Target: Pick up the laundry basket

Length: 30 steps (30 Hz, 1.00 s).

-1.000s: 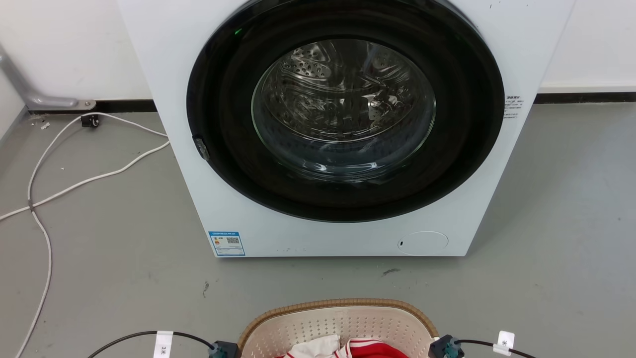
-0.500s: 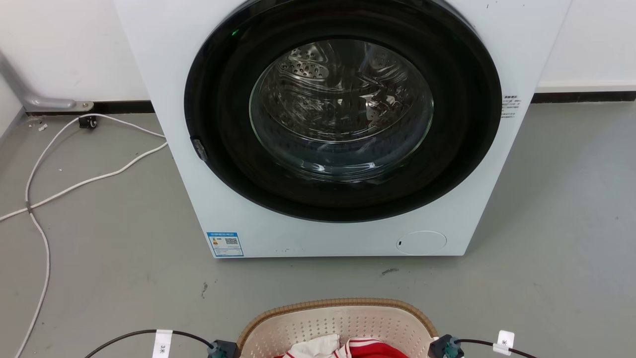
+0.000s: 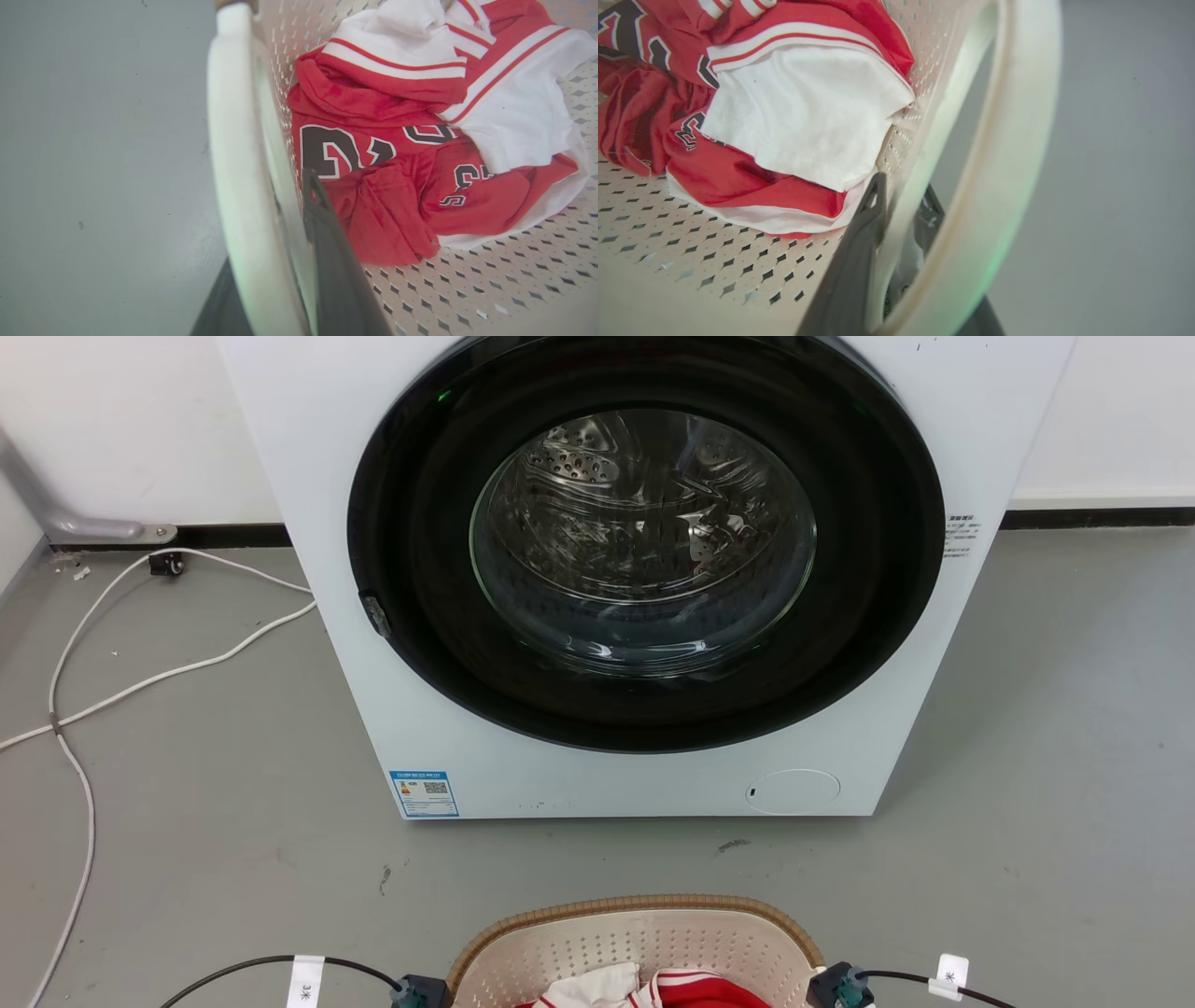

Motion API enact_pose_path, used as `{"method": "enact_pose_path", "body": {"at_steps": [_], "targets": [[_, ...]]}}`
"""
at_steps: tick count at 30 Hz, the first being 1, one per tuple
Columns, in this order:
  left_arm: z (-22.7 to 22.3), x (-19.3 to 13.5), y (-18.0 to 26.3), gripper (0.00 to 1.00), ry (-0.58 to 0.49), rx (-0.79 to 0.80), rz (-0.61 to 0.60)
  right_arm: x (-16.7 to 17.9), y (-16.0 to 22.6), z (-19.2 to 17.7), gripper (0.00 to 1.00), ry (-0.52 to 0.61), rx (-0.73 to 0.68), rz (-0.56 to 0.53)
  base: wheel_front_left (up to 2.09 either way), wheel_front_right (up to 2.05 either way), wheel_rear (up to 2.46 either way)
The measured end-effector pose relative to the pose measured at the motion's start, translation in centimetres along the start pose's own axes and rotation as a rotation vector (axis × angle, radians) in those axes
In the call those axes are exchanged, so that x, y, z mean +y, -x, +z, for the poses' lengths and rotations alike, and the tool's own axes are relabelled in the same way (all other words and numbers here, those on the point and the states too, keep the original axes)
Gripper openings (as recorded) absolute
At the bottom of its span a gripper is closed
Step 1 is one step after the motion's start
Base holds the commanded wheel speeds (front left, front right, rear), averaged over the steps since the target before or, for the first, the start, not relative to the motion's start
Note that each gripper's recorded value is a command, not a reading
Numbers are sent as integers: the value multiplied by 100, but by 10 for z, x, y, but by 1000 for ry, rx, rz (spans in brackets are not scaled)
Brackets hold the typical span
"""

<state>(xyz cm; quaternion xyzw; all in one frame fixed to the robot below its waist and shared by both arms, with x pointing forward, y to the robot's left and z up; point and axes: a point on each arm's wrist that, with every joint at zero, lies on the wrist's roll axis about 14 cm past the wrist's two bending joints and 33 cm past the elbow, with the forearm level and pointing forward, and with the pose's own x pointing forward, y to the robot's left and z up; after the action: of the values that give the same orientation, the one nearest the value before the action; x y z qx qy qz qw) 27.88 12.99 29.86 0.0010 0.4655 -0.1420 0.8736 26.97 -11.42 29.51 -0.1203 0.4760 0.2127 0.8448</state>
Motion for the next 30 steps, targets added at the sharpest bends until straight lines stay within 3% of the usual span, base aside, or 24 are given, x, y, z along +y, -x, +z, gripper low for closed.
{"method": "enact_pose_path", "body": {"at_steps": [30], "targets": [[-4, -2, -1, 0, -1, 6, -7, -1, 0, -3, 0, -2, 8, 2, 0, 0, 0]]}}
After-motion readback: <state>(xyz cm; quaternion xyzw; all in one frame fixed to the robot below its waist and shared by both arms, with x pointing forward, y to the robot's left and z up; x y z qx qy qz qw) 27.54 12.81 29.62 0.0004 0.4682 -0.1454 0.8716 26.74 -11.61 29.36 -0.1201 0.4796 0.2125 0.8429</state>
